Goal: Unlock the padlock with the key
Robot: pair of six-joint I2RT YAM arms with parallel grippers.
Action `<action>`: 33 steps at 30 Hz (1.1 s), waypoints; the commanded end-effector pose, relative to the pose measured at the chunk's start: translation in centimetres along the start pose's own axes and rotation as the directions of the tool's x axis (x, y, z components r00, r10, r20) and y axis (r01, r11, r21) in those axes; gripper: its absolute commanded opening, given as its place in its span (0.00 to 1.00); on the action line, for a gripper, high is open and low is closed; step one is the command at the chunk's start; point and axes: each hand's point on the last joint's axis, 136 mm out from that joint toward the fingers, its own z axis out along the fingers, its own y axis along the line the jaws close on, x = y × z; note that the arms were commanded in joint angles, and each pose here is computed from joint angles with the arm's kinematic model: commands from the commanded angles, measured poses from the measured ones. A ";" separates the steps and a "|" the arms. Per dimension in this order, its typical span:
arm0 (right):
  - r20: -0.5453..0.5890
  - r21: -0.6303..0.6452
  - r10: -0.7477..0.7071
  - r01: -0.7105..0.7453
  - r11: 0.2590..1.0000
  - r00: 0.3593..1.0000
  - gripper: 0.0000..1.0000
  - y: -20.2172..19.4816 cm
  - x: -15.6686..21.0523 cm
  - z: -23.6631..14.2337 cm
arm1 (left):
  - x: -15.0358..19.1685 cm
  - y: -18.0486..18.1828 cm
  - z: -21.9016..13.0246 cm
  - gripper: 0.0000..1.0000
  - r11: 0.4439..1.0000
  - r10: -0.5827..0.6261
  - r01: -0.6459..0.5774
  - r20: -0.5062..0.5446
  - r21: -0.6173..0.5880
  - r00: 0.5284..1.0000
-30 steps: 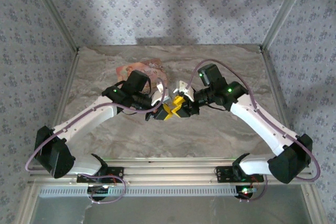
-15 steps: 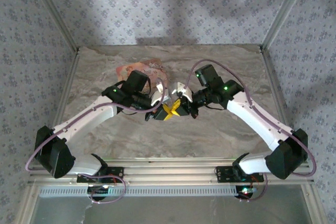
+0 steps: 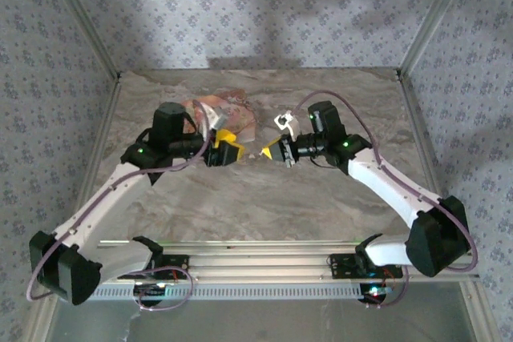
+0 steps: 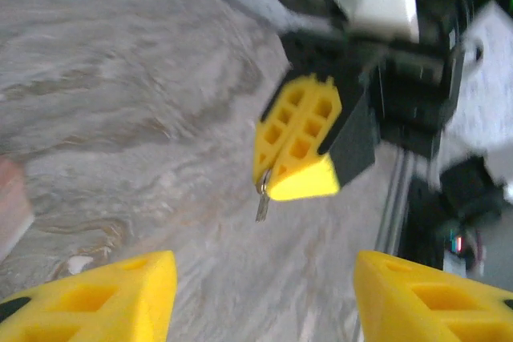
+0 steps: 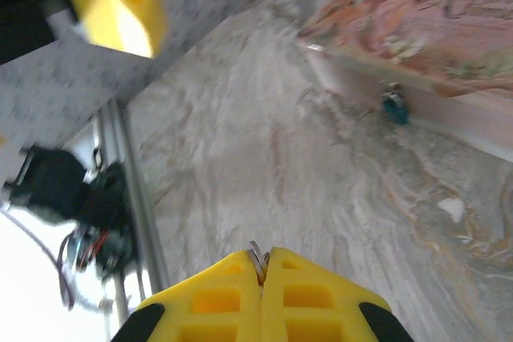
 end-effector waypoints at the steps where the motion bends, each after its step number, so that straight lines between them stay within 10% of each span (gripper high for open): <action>1: 0.242 0.057 0.137 -0.155 0.986 0.961 0.00 -0.6 -4.9 -0.5 | -3.2 1.6 -1.1 0.62 0.977 -0.208 0.213 0.210 -0.002 0.956; 18: 0.519 0.035 0.286 -0.354 0.935 0.806 0.00 0.4 -8.1 -2.3 | -6.6 3.0 2.0 0.50 0.758 -0.651 0.557 0.455 0.339 0.608; 33: 0.596 0.008 0.247 -0.313 0.950 0.764 0.00 2.1 -10.7 -1.6 | -6.8 2.4 3.7 0.42 0.671 -0.740 0.629 0.408 0.392 0.535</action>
